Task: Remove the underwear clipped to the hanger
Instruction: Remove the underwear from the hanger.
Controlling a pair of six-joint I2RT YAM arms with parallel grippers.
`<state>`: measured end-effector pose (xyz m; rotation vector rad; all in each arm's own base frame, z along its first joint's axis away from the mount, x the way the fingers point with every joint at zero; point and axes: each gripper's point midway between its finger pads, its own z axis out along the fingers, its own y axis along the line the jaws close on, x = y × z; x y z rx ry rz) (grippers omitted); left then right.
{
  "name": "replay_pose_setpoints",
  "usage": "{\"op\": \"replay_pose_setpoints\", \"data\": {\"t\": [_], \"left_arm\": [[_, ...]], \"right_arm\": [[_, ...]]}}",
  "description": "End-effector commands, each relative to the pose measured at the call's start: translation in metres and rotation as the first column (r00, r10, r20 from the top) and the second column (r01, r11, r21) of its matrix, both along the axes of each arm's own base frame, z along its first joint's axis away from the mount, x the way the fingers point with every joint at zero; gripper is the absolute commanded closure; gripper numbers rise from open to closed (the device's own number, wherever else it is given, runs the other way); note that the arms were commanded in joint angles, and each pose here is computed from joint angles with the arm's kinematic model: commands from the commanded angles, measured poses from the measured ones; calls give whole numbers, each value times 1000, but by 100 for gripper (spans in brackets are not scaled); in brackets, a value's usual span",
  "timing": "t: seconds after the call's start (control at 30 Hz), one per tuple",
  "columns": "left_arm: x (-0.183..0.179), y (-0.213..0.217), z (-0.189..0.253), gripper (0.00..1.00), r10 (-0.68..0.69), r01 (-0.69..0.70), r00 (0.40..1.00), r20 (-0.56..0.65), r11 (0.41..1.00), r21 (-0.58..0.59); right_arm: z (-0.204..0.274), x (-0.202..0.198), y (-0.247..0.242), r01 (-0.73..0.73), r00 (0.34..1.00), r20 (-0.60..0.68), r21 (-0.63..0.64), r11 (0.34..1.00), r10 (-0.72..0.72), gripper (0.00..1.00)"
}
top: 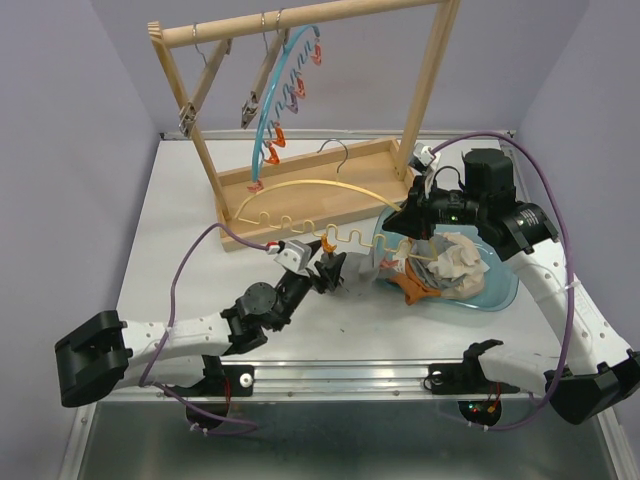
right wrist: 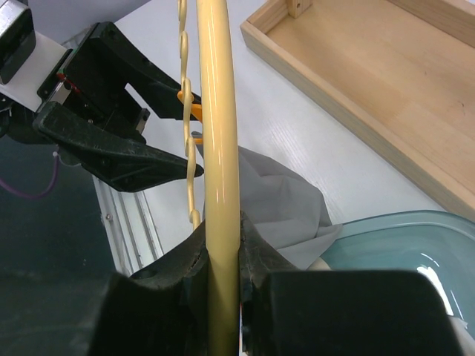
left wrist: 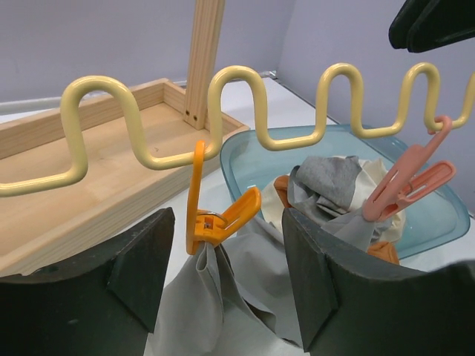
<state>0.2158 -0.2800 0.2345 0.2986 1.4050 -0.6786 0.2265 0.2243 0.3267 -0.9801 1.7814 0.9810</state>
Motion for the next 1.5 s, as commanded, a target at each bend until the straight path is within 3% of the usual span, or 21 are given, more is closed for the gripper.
{"op": "replay_pose_setpoints", "data": {"t": [0.0,0.2,0.47,0.53,0.6,0.63,0.67,0.77,0.87,1.13,1.47], "left_arm": [[6,4,44,31,74,-67,996,50,990,-127],[9,5,44,45,107,-101,993,53,989,-110],[6,2,46,92,77,-69,994,73,992,-101],[3,1,46,92,61,-53,995,78,994,-98],[-1,1,46,81,37,-29,996,79,995,-100],[-2,1,46,72,31,-23,997,77,994,-102],[-4,5,50,56,24,-15,997,79,993,-116],[-12,9,51,33,-11,18,998,56,991,-133],[-19,15,51,25,-42,47,999,35,989,-139],[-39,26,36,23,-129,128,992,0,988,-83],[-69,22,30,23,-280,282,958,64,959,-23]], "right_arm": [[36,-3,6,-41,992,120,73,996,32,100],[35,-4,6,-40,992,121,73,997,31,99],[34,-4,5,-35,992,120,71,997,27,99],[32,-3,5,-34,993,119,69,997,26,100],[32,-1,5,-26,992,121,64,998,18,99],[30,-1,4,-24,993,120,62,998,16,100],[29,1,4,-15,992,123,57,998,8,99],[26,4,3,-6,993,121,48,999,0,99],[25,6,3,-1,993,119,45,999,-4,99],[22,11,5,3,994,110,39,999,-8,99],[11,15,4,14,995,100,23,1000,-16,100]]}}
